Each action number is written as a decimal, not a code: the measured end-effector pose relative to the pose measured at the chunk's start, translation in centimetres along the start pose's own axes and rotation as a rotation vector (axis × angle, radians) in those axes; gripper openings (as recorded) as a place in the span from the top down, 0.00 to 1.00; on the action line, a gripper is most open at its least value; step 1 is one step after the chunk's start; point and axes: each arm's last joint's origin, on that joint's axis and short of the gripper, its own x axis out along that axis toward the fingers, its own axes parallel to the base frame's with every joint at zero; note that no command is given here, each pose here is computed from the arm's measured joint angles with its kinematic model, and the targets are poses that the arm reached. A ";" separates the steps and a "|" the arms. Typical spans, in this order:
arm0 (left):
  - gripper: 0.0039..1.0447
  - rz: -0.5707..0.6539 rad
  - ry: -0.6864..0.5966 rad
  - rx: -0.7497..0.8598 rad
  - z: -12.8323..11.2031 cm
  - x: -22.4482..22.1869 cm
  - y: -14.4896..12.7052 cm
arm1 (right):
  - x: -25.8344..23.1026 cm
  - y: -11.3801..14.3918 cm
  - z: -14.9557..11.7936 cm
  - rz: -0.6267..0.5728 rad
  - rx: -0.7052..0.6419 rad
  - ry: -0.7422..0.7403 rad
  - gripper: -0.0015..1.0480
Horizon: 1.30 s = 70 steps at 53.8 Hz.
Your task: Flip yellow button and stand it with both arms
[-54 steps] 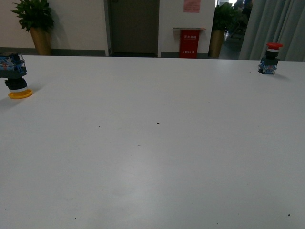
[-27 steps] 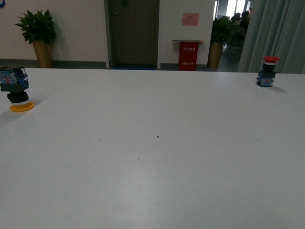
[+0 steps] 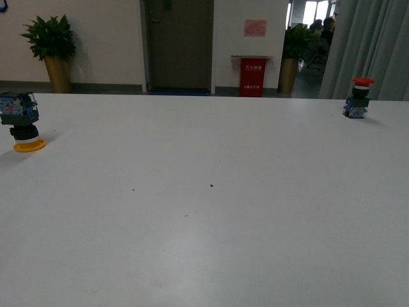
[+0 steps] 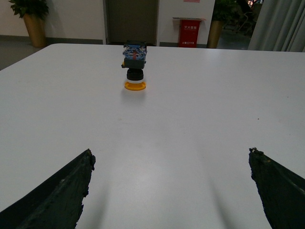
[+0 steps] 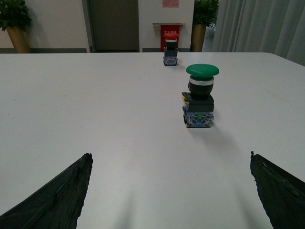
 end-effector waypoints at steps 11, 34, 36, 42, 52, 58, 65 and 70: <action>0.06 0.333 0.235 -0.227 -0.1 0.8 -1.0 | 0.0 0.0 0.0 0.001 0.000 0.000 0.07; 0.06 0.209 0.153 -0.277 7.9 1.5 -2.3 | 0.0 0.0 0.0 0.000 0.000 0.000 0.07; 0.06 0.199 0.164 -0.254 8.3 1.6 -2.3 | 0.0 0.0 0.0 0.000 0.000 0.000 0.07; 0.06 0.172 0.208 -0.167 9.8 2.1 -1.7 | 0.0 0.0 0.0 0.000 0.000 0.000 0.07; 0.06 0.164 0.247 -0.044 13.0 3.8 2.3 | 0.0 0.0 0.0 0.000 0.000 0.000 0.07; 0.06 0.265 0.249 0.003 14.4 4.8 5.6 | 0.0 0.0 0.0 0.000 0.000 0.000 0.07; 0.06 0.338 0.280 0.019 14.7 6.4 8.1 | 0.0 0.0 0.0 0.000 0.000 0.000 0.07; 0.06 0.354 0.282 0.014 14.9 7.7 8.8 | 0.0 0.0 0.0 0.000 0.000 0.000 0.07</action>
